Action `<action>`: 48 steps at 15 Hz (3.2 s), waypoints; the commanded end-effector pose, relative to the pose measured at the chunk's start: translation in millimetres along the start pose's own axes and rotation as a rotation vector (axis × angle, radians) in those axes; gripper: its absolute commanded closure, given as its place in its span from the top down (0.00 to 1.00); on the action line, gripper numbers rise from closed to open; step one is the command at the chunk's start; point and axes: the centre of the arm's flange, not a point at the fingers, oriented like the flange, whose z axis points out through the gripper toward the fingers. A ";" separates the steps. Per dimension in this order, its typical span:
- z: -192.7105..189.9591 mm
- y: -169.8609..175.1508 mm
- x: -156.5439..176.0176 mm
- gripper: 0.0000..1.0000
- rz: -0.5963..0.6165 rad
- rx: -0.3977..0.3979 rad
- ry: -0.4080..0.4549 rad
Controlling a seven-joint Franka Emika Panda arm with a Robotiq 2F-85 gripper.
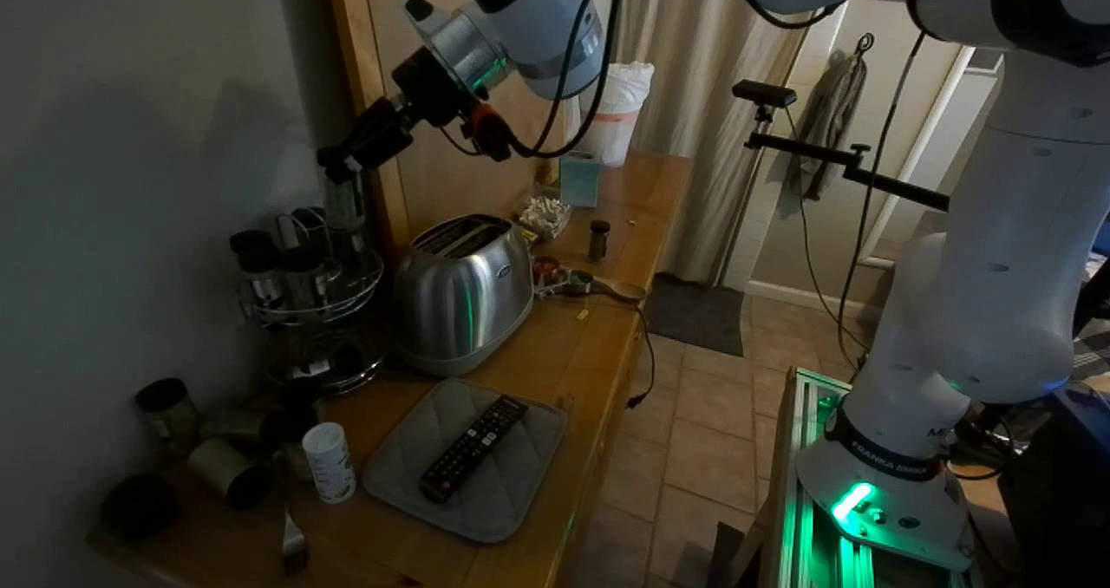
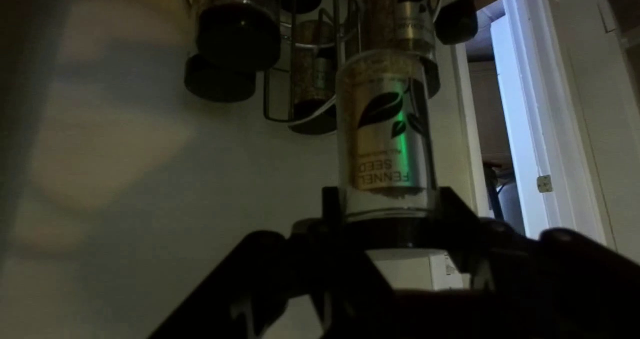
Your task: Remove the glass jar from the silver stand and place it on the right side of the counter.
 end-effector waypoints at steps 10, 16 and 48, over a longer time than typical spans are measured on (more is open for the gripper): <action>-126.5 -31.0 -48.7 0.25 0.172 -0.273 -0.054; -185.9 -8.3 -97.7 0.25 0.327 -0.497 -0.028; -288.7 159.7 -280.2 0.25 0.850 -0.953 -0.050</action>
